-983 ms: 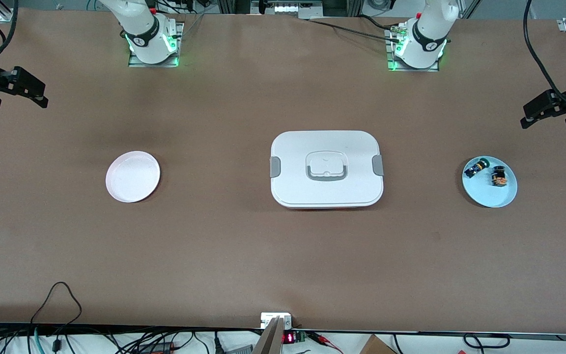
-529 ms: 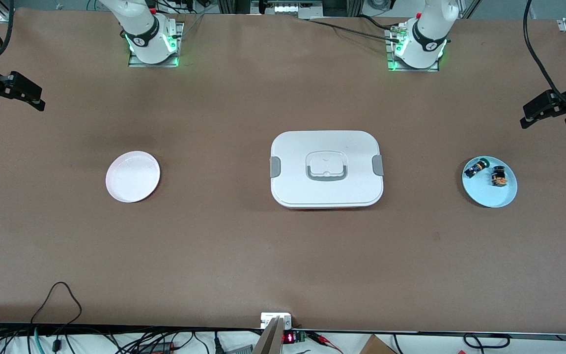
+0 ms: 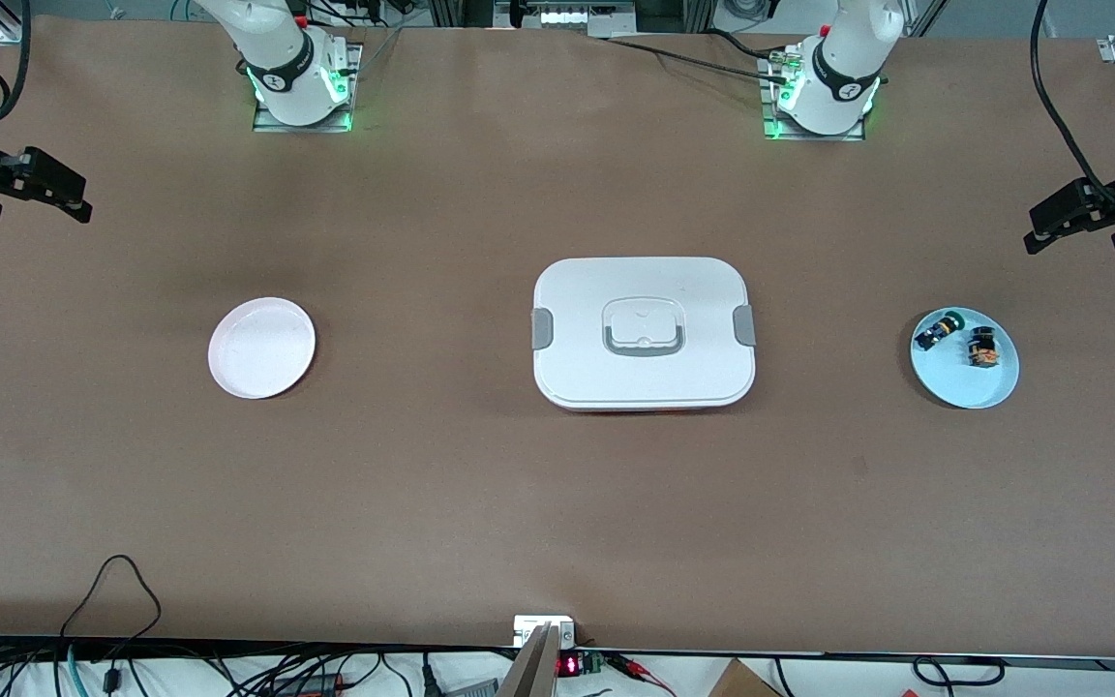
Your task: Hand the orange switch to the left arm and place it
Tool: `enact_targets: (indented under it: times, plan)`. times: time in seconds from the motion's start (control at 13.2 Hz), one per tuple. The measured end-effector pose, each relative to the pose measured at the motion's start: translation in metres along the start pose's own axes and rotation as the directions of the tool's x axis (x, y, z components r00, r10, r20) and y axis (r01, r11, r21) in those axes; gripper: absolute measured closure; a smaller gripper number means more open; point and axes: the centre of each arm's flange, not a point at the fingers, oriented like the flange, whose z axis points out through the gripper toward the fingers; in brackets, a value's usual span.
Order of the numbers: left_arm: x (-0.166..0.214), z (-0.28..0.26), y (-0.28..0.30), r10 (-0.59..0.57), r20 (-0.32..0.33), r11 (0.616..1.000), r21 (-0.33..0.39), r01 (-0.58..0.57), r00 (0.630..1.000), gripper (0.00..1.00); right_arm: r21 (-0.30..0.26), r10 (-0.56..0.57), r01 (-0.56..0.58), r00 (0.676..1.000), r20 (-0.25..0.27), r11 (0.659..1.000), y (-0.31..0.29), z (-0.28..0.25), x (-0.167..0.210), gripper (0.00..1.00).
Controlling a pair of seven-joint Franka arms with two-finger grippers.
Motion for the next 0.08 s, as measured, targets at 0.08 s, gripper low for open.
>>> enact_targets:
  times: [0.08]
  plan:
    - [0.0000, 0.0000, 0.0000, 0.000, 0.000, 1.000, 0.000, 0.000, 1.000, 0.00, 0.001, 0.000, 0.000, 1.000, 0.009, 1.000, 0.0001, 0.0049, 0.0028, 0.00]
